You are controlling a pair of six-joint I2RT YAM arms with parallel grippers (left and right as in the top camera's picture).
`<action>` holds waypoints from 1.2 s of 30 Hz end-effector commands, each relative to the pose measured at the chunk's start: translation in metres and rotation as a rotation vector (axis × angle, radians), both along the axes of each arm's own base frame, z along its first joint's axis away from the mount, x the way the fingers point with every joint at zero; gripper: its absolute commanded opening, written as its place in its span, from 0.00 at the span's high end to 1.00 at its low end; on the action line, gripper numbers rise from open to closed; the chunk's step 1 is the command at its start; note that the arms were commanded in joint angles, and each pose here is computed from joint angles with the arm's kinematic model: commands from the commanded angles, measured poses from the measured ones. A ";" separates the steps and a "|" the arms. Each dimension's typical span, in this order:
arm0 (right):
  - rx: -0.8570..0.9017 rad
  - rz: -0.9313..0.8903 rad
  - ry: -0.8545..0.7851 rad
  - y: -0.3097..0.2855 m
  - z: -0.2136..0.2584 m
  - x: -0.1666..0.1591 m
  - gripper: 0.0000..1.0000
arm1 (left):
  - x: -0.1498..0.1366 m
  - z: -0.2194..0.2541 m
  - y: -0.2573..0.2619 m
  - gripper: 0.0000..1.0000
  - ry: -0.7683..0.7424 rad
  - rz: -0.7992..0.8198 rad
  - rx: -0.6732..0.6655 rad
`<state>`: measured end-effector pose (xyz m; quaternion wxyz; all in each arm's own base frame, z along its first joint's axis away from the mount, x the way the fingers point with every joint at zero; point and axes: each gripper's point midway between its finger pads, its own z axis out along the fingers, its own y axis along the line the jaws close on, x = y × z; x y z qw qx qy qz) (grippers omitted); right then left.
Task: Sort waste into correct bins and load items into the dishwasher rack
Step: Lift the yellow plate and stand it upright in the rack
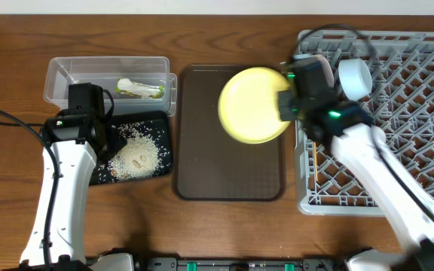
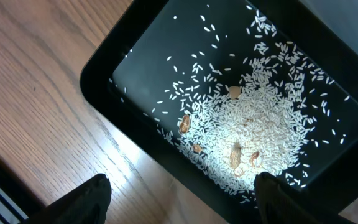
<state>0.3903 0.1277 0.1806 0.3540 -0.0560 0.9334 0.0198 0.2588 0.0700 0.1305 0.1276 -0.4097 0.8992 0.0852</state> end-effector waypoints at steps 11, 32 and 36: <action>-0.608 -0.314 -0.131 -0.190 0.103 -0.047 0.99 | 0.000 0.004 0.002 0.23 -0.009 0.000 0.006; -0.597 -0.279 0.118 -0.184 0.024 -0.041 0.99 | 0.003 0.003 -0.002 0.23 -0.019 -0.005 -0.015; -0.384 -0.217 0.117 -0.153 0.008 -0.034 0.76 | 0.003 0.003 -0.002 0.23 -0.018 -0.005 -0.015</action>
